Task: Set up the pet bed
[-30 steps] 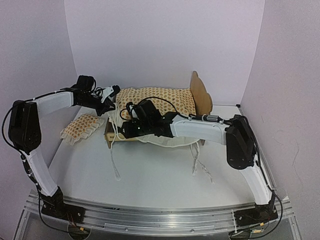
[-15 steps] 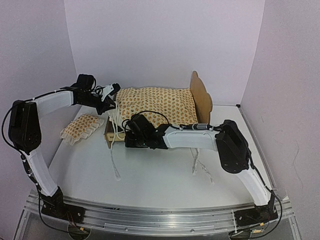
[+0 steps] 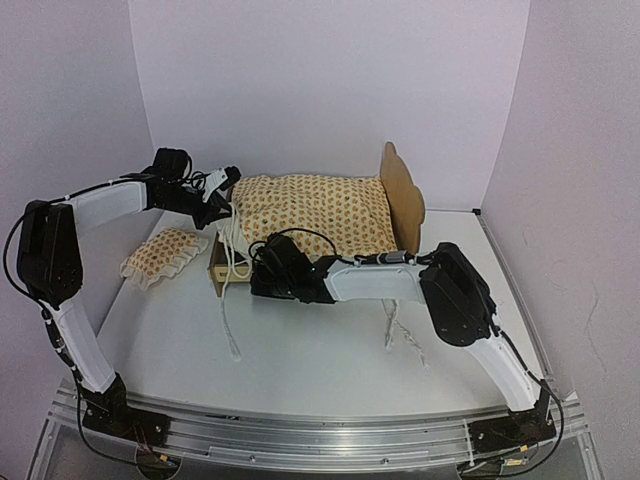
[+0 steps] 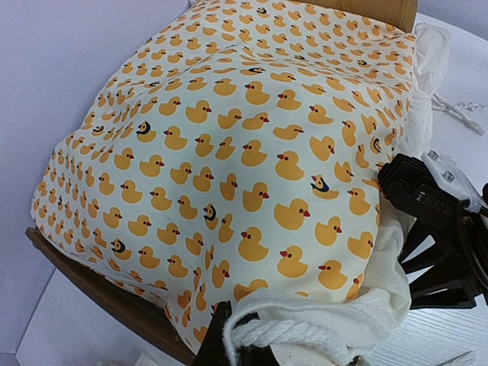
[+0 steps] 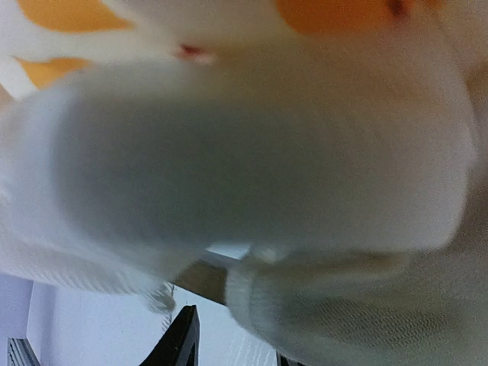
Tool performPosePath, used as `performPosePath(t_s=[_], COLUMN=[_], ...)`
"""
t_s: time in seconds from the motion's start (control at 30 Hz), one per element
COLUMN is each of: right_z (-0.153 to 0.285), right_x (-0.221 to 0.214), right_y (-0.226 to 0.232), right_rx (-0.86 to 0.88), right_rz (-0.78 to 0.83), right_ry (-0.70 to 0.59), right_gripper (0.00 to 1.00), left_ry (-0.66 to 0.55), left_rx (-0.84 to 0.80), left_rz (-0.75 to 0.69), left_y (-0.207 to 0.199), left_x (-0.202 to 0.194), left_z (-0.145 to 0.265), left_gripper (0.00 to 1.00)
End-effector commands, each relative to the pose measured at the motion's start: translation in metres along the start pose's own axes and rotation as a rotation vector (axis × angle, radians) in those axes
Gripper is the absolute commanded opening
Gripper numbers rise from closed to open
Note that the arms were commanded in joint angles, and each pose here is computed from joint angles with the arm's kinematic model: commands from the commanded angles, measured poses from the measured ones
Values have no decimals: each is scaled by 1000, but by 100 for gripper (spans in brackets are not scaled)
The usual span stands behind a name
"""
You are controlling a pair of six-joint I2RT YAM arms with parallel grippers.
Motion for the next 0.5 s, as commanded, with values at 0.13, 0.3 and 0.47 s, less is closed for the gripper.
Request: performPosePath(t_s=[0.13, 0.3, 0.47], right_z=[40, 38, 25], right_x=[36, 41, 40], right_y=[38, 59, 49], right_rx=[108, 222, 195], right_rz=[-63, -68, -116], right_ry=[-80, -104, -126], right_gripper=[37, 43, 46], left_ry=[-52, -50, -48], left_rx=[24, 24, 23], left_rz=[-20, -20, -20], left_y=[10, 9, 9], left_x=[22, 22, 21], left_z=[9, 9, 9], left_gripper=[0, 0, 0])
Point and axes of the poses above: each gripper's point midway between its finger pads, its own z axis back along the fingers, its own y axis along the line the jaws close on, x = y × z, the point moved 1 cm from there along z, back along the fingers, and after that the axes turned 11 degrees about -z, right-handed, at the moved point
